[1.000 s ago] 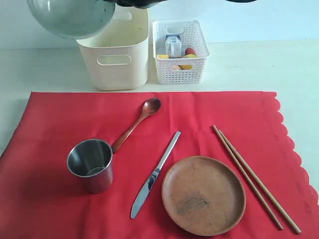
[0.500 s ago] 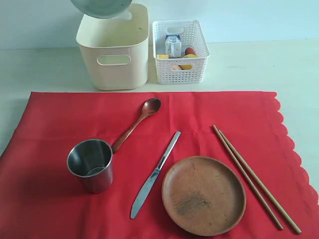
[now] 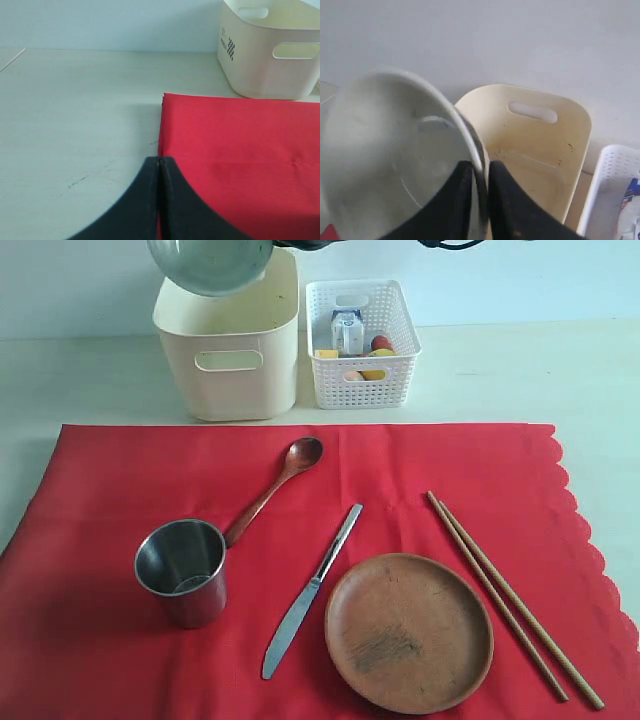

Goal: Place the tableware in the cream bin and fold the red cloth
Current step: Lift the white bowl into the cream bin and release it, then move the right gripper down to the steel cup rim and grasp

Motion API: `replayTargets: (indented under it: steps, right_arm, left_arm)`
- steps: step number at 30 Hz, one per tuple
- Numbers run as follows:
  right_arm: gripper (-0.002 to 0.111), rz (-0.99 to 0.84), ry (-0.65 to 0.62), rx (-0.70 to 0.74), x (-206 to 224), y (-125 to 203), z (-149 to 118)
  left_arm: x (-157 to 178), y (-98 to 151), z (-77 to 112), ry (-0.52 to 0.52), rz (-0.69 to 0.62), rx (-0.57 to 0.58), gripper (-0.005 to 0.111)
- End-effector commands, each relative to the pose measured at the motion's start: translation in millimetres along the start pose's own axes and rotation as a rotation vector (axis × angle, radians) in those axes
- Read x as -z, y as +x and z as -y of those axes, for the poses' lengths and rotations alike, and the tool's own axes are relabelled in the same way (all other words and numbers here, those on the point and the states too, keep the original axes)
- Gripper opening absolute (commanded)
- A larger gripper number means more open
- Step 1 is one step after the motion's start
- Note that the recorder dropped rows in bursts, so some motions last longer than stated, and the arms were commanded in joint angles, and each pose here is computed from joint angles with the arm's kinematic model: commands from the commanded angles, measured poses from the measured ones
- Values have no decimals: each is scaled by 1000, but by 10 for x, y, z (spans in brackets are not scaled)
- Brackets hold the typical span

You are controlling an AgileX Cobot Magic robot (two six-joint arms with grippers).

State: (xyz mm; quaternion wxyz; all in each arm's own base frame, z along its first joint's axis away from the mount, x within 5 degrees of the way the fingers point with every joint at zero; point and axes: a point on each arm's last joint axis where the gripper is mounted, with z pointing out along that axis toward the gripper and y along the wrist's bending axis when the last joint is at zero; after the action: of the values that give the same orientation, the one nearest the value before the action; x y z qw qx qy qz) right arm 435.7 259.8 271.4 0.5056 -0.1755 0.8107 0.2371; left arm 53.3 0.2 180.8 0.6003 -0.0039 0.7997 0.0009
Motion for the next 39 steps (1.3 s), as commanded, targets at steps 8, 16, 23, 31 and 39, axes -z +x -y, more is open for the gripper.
replayTargets:
  steps: [8,16,23,31,39]
  right_arm:
    - [73,10,-13,53,117,-132,-35]
    - [56,-171,-47,354,450,-221,-108]
    - [31,-225,-59,312,663,-311,-91]
    - [14,-280,-88,291,871,-325,-152]
    - [13,-316,-82,226,1133,-23,-145]
  left_arm:
    - [2,-6,-2,-3,17,-2,0]
    - [2,-6,-2,-3,17,-2,0]
    - [2,-6,-2,-3,17,-2,0]
    - [2,-6,-2,-3,17,-2,0]
    - [2,-6,-2,-3,17,-2,0]
